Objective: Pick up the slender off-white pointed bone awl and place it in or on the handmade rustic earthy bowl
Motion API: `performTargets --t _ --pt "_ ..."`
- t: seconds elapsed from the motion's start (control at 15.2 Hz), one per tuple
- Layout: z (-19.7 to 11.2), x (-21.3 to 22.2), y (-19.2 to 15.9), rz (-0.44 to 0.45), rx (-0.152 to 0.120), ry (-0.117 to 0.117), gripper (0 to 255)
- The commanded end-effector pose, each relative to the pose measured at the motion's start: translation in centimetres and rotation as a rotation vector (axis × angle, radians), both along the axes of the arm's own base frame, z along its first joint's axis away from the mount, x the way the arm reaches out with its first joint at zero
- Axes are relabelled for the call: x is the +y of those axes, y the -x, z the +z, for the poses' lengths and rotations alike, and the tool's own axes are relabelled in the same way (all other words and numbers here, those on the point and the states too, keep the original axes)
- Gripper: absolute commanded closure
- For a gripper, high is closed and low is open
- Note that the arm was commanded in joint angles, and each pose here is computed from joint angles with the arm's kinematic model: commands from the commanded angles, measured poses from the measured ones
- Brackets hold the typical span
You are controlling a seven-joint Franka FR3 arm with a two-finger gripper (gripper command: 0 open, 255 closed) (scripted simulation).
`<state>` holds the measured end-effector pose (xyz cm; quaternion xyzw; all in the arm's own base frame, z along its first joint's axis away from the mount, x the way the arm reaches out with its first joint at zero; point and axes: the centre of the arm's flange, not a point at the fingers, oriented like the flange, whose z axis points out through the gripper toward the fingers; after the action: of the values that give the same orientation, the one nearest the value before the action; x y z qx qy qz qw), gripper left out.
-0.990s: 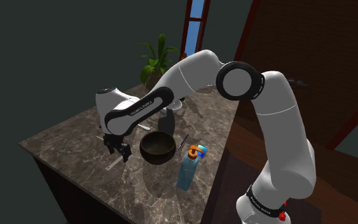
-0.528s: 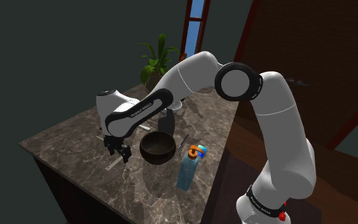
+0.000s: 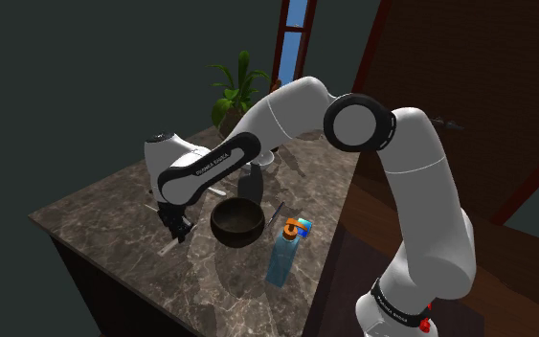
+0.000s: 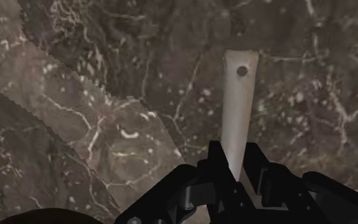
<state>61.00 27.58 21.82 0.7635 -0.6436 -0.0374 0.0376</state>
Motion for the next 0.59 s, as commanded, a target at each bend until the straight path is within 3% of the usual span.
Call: performTargets --t 0.0,0.53 --pt "-0.6 0.0 0.2 0.001 0.010 0.002 255" --pt "2.7 0.0 0.3 0.001 0.010 0.002 255"
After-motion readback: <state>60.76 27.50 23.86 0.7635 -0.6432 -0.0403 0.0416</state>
